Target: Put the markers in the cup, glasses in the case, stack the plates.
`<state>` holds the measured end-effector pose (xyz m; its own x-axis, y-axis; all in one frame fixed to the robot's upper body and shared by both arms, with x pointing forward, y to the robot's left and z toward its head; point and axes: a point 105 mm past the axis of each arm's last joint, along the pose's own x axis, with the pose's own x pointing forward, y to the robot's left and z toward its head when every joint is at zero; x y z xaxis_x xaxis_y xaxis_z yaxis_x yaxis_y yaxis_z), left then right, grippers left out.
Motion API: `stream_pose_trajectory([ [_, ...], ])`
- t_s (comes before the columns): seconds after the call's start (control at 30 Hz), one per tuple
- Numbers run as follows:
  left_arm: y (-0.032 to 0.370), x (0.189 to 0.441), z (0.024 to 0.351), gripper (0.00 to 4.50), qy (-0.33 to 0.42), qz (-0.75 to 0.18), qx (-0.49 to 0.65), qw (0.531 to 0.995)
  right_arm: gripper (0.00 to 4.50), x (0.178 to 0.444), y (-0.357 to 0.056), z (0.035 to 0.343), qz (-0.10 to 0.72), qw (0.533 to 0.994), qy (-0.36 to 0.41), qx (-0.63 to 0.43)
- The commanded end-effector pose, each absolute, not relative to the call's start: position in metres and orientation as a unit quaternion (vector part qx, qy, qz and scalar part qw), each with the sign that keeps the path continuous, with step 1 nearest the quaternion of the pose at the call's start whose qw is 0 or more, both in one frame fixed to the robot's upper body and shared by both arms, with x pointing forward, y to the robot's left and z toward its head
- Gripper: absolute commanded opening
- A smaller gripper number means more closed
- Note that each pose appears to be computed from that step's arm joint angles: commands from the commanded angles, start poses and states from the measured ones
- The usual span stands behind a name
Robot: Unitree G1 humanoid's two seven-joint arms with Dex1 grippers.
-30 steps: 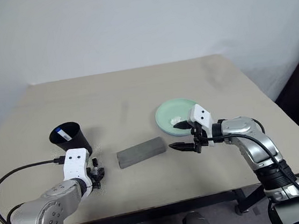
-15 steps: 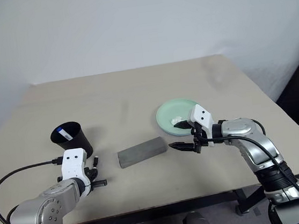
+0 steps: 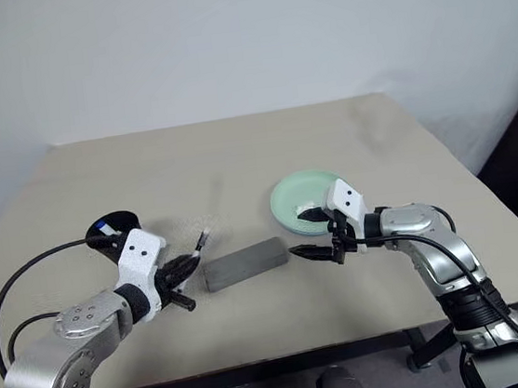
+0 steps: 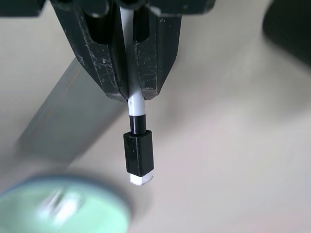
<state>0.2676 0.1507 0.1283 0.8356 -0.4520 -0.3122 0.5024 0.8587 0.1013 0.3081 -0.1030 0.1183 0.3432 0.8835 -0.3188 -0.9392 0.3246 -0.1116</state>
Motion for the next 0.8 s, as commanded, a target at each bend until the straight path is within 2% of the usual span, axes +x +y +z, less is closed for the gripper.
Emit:
stream_pose_trajectory([
  [0.03,0.155,0.279,0.174,0.01,0.016,-0.231,0.096,0.968,4.0,0.311,-0.105,0.132,0.559,0.813,0.074,-0.148],
  [0.13,0.18,0.29,0.203,0.01,-0.08,-0.135,0.125,0.98,4.0,0.312,-0.105,0.133,0.558,0.813,0.074,-0.149],
  [0.23,0.208,0.292,0.218,0.01,-0.136,-0.036,0.176,0.974,4.0,0.312,-0.106,0.133,0.557,0.814,0.074,-0.15],
  [0.4,0.238,0.285,0.221,0.01,-0.178,0.06,0.274,0.943,4.0,0.312,-0.106,0.134,0.557,0.813,0.074,-0.151],
  [0.5,0.256,0.284,0.218,0.01,-0.184,0.107,0.288,0.933,4.0,0.312,-0.105,0.134,0.557,0.813,0.073,-0.152],
  [0.63,0.268,0.288,0.207,0.01,-0.183,0.131,0.288,0.931,4.0,0.312,-0.104,0.134,0.559,0.812,0.073,-0.153],
  [0.8,0.259,0.303,0.193,0.01,-0.183,0.094,0.256,0.945,4.0,0.313,-0.102,0.135,0.56,0.811,0.071,-0.153],
])
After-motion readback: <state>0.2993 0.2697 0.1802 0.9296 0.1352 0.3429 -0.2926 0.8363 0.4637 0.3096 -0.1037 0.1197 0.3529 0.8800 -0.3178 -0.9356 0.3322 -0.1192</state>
